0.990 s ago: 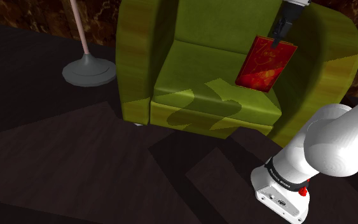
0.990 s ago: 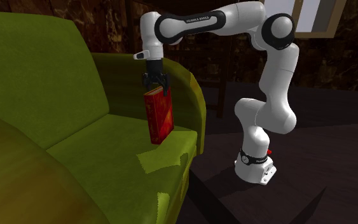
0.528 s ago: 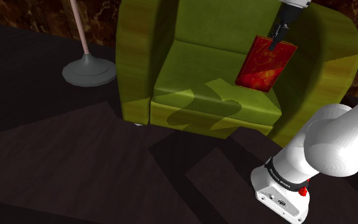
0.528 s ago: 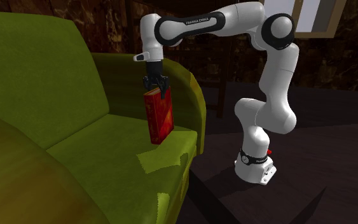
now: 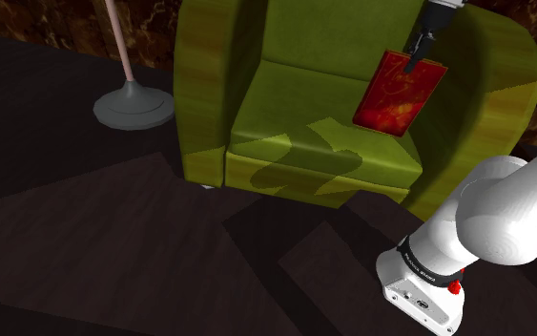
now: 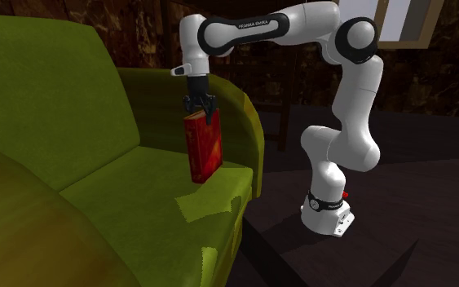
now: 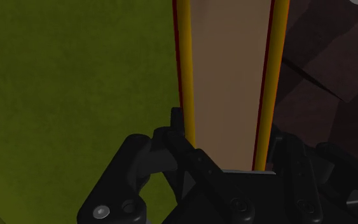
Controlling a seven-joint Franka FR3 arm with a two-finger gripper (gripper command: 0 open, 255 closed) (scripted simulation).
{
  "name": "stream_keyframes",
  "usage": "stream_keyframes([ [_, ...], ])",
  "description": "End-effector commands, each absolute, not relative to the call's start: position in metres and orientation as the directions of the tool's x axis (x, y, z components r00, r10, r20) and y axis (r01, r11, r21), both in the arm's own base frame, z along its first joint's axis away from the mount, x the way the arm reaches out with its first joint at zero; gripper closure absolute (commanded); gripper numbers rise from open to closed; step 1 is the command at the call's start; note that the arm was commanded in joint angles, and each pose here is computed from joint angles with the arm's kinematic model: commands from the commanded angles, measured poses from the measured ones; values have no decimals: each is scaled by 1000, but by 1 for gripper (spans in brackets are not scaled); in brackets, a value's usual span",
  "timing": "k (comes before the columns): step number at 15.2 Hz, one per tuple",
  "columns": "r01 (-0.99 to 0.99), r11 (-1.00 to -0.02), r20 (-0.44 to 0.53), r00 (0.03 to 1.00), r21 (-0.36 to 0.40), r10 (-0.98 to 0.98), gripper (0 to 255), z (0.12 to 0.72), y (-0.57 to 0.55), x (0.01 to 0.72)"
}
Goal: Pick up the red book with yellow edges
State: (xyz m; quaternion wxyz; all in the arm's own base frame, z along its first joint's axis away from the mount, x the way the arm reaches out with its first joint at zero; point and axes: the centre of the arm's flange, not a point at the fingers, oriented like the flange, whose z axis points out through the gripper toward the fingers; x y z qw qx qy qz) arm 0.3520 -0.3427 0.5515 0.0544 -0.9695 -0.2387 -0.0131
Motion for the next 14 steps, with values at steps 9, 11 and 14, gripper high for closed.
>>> stream_keyframes([
  [9, 464, -880, 52, 886, -98, 461, 255, 604, -343, 351],
  [11, 464, -880, 52, 886, -98, 461, 255, 615, -343, 351],
  [14, 464, -880, 52, 886, -98, 461, 255, 621, -343, 351],
])
